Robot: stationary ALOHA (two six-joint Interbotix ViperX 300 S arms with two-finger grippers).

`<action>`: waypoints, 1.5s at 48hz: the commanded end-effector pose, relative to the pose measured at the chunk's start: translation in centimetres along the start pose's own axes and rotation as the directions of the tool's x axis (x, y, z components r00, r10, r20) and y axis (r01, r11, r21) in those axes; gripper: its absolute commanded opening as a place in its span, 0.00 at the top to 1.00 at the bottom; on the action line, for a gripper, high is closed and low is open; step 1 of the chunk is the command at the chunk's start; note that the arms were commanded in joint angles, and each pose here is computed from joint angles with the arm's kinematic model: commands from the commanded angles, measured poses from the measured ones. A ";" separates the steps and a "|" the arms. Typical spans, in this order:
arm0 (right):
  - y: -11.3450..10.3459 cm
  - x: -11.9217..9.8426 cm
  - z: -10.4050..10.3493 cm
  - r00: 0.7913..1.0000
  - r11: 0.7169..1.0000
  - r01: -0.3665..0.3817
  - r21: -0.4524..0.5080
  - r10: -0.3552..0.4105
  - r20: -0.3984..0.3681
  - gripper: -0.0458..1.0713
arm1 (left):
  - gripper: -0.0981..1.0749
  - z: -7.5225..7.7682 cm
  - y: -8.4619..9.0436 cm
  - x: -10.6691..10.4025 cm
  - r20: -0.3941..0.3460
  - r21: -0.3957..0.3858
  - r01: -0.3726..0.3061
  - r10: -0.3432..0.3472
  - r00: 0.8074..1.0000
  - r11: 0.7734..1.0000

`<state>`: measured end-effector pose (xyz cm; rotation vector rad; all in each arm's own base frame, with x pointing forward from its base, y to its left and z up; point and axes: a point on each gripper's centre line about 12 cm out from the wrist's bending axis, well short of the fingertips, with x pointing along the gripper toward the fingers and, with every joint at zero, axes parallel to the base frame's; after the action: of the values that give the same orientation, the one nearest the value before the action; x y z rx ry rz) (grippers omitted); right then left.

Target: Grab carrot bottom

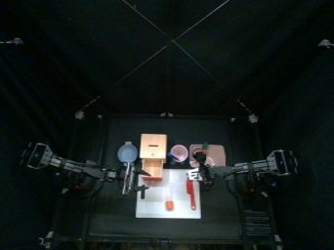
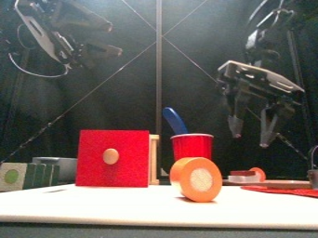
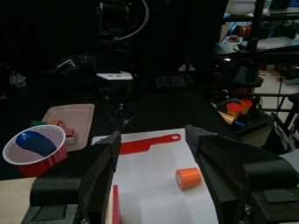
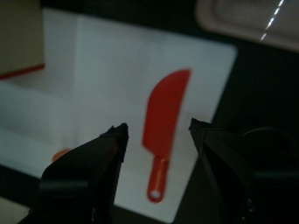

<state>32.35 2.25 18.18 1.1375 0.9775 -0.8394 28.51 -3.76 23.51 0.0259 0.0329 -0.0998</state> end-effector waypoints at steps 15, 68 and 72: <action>9.3 2.6 -5.9 0.990 0.997 -0.064 -0.035 0.059 -0.129 0.15 | 0.12 0.1 -0.1 0.0 0.012 0.015 0.007 -0.008 1.000 1.000; 11.0 8.7 -7.2 0.987 0.993 0.094 -0.075 -0.103 -0.122 0.28 | 0.12 0.4 -0.9 -0.1 0.036 0.040 0.046 -0.048 0.998 0.998; 10.9 8.7 -7.1 0.987 0.992 0.102 -0.077 -0.110 -0.120 0.34 | 0.12 0.4 -0.9 -0.1 0.038 0.040 0.046 -0.048 0.998 0.998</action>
<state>43.82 11.40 11.56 1.0839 1.1913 -0.8348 28.11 -4.58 23.29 0.0610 0.0176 -0.1455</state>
